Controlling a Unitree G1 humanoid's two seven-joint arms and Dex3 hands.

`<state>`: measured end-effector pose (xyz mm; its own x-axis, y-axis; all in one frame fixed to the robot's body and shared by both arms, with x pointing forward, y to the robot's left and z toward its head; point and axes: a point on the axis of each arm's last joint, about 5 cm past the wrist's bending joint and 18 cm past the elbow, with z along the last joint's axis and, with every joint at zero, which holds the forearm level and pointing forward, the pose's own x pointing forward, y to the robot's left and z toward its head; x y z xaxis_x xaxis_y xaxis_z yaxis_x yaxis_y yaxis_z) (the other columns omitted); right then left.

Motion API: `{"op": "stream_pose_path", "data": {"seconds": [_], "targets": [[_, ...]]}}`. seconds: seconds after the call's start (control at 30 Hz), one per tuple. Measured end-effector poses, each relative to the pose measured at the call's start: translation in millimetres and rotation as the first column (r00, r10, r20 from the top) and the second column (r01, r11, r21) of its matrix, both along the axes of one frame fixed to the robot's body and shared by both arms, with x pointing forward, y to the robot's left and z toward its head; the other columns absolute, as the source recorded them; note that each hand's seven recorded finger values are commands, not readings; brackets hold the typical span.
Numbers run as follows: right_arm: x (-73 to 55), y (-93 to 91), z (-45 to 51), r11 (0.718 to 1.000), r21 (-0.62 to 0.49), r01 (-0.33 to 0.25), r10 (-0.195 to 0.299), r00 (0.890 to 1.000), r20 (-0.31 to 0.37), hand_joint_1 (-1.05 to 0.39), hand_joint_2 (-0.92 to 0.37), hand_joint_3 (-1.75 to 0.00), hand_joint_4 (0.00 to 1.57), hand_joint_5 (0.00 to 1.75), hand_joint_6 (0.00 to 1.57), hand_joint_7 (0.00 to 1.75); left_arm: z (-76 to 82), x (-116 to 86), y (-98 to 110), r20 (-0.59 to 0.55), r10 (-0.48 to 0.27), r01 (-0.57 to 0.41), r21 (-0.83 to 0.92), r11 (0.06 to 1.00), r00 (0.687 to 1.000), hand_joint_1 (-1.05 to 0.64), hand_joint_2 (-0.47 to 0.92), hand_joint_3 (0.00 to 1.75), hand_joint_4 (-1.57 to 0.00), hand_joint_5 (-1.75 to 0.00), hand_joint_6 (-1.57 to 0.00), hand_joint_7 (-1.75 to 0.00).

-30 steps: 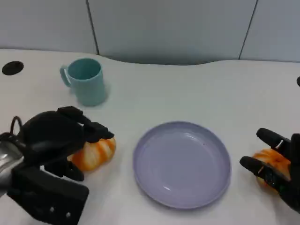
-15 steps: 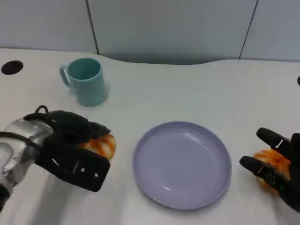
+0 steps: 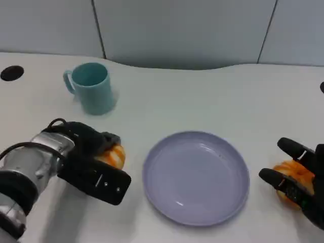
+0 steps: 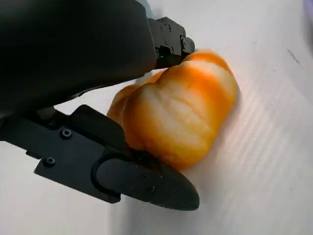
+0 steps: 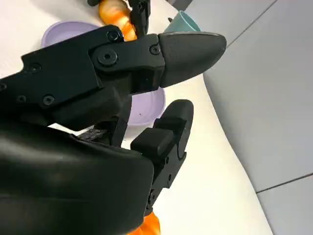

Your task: Grasp the bread from the table and place it into the plate.

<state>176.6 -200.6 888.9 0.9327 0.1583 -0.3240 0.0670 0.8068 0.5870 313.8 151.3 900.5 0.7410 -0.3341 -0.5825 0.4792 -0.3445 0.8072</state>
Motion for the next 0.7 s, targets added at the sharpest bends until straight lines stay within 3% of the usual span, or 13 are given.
{"op": "stream_pose_path", "data": {"seconds": [0.17,0.43,0.47,0.53,0.63,0.7], "targets": [[-0.5,0.1,-0.2,1.0,0.004,-0.002,0.002,1.0,0.001,-0.39,-0.92,-0.3,0.55,0.92,0.67,0.46,-7.3,1.0,-1.5,0.036,0.026,-0.025,-0.017,1.0,0.999,-0.58,0.87,0.05,-0.14,-0.06,-0.14,-0.03],[-1.7,-0.3,-0.4,1.0,0.004,-0.001,0.001,1.0,0.0,-0.39,-0.92,-0.31,0.55,0.92,0.67,0.45,-11.8,0.8,2.9,0.092,0.078,-0.068,-0.1,0.993,0.993,-0.34,0.91,0.02,-0.37,-0.24,-0.37,-0.12],[-1.7,-0.4,-0.4,1.0,0.006,-0.001,0.001,1.0,0.001,-0.39,-0.92,-0.31,0.55,0.92,0.67,0.45,-12.0,0.6,3.1,0.095,0.078,-0.068,-0.106,0.992,0.992,-0.33,0.91,0.01,-0.32,-0.38,-0.38,-0.16],[-1.7,-0.4,-0.3,1.0,0.007,-0.001,0.001,1.0,0.001,-0.39,-0.92,-0.31,0.55,0.92,0.66,0.45,-12.0,0.6,3.6,0.095,0.088,-0.076,-0.124,0.989,0.992,-0.26,0.91,0.01,-0.19,-0.8,-0.28,-0.51],[-1.7,-0.7,-0.2,1.0,0.006,-0.001,0.001,1.0,0.002,-0.39,-0.92,-0.33,0.56,0.92,0.66,0.44,-11.8,0.5,5.1,0.08,0.122,-0.105,-0.187,0.977,0.989,-0.14,0.92,0.02,-0.29,-0.79,-0.33,-0.16],[-1.8,-0.9,0.1,1.0,0.007,-0.001,0.001,1.0,0.004,-0.39,-0.92,-0.34,0.55,0.92,0.66,0.44,-11.9,0.1,6.1,0.061,0.138,-0.12,-0.232,0.965,0.989,-0.09,0.92,0.08,-0.35,-0.8,-0.31,-0.07]]}}
